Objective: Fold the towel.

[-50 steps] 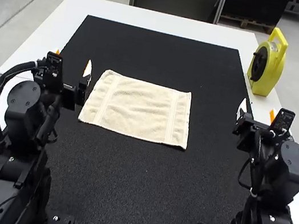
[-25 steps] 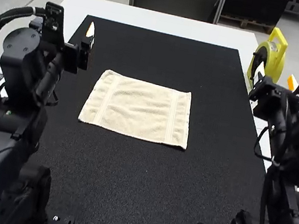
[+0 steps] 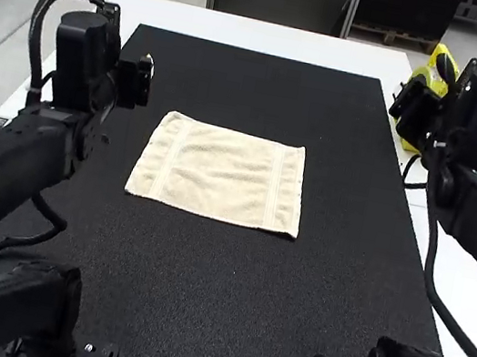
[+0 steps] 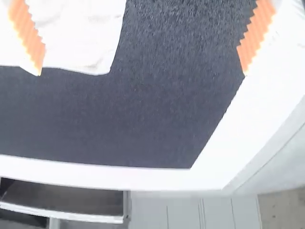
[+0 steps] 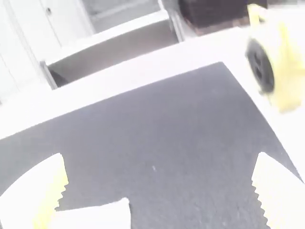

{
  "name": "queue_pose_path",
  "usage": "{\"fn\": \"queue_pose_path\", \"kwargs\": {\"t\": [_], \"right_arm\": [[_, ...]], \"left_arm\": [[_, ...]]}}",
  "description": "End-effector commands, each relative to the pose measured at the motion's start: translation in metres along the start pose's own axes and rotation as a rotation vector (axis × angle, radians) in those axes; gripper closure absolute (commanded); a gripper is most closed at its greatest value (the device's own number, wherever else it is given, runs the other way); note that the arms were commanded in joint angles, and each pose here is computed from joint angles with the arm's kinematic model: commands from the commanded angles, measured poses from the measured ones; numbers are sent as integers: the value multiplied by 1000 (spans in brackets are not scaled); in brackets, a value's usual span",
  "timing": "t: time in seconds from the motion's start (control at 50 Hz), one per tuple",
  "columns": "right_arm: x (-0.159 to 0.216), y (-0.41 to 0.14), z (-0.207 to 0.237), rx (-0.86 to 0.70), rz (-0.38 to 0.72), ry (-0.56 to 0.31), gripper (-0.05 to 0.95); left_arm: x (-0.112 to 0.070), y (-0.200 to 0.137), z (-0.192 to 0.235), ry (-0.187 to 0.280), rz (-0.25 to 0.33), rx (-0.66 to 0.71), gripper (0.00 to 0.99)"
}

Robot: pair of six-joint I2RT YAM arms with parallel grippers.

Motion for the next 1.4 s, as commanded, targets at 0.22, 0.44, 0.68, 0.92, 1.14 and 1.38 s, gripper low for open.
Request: {"fn": "queue_pose_path", "kwargs": {"t": [0.22,0.44,0.68,0.92,1.14,1.38], "right_arm": [[-34,18,16,-12,122,105,-7],[-27,24,27,-4,48,-108,-8],[-37,50,94,235,7,-68,-8],[-18,53,107,282,-106,-72,-7],[-14,63,124,321,-143,-96,-2],[-8,80,139,360,-179,-111,-2]], "left_arm": [[22,11,10,-74,-81,52,46],[33,20,34,-8,-140,61,72],[26,42,67,55,-105,136,69],[5,52,63,140,48,92,79],[2,69,70,159,62,78,97],[-7,87,69,152,130,74,93]]}}
Point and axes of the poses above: each hand's point on the last joint's axis, 136 mm out from that joint toward the fingers, its own y axis out along the fingers, its own x axis along the line the jaws close on, z = x × y, the point moved 3 cm from there along -y, back along the fingers, and after that the axes turned 4 degrees about y, right-handed, at the moved point
